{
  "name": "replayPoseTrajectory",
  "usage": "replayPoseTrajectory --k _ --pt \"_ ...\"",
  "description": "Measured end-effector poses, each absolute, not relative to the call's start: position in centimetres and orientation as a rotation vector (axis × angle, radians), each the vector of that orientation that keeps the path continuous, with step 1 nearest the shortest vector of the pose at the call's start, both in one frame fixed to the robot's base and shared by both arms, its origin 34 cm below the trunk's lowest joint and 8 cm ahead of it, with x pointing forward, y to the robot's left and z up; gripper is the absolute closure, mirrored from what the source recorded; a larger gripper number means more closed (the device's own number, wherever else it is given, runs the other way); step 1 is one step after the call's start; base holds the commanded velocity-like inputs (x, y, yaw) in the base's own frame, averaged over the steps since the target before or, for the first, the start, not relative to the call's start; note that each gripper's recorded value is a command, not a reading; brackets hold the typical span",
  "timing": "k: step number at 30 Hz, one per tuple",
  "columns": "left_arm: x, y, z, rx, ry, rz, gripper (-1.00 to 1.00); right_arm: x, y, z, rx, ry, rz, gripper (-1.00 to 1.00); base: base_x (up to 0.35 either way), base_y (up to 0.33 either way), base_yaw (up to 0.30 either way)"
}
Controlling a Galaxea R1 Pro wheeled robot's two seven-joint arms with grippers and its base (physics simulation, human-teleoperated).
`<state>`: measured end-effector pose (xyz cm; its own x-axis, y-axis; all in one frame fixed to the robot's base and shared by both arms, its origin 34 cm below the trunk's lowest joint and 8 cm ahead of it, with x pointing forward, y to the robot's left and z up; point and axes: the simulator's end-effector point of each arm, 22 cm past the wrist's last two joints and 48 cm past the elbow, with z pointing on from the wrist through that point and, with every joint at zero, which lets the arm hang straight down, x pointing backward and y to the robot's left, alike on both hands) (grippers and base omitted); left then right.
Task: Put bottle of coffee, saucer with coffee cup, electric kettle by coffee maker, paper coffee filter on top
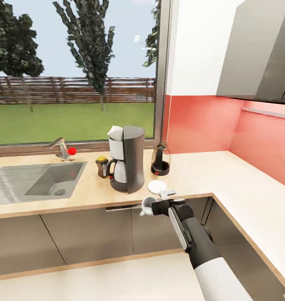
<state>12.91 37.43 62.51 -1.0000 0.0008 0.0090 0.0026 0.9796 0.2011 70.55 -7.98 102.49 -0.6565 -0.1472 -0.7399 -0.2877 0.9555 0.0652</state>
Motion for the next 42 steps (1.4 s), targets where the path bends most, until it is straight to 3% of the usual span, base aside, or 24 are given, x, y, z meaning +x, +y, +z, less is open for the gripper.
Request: replayPoseTrajectory --k 7,26,42 --pt "12.3 38.2 62.6 -0.001 -3.098 -0.334 -1.0 70.6 -8.3 102.4 -0.297 2.297 0.213 1.0 0.0 0.0 -0.211" --pt "7.4 40.6 63.5 -0.014 -2.97 -0.415 -1.0 70.7 -8.7 102.4 -0.291 2.301 0.192 1.0 0.084 0.0 -0.006" --pt "6.1 39.9 63.5 -0.027 -2.917 -0.396 -1.0 71.8 -11.7 104.4 -0.206 2.256 0.036 1.0 0.186 0.0 0.0"
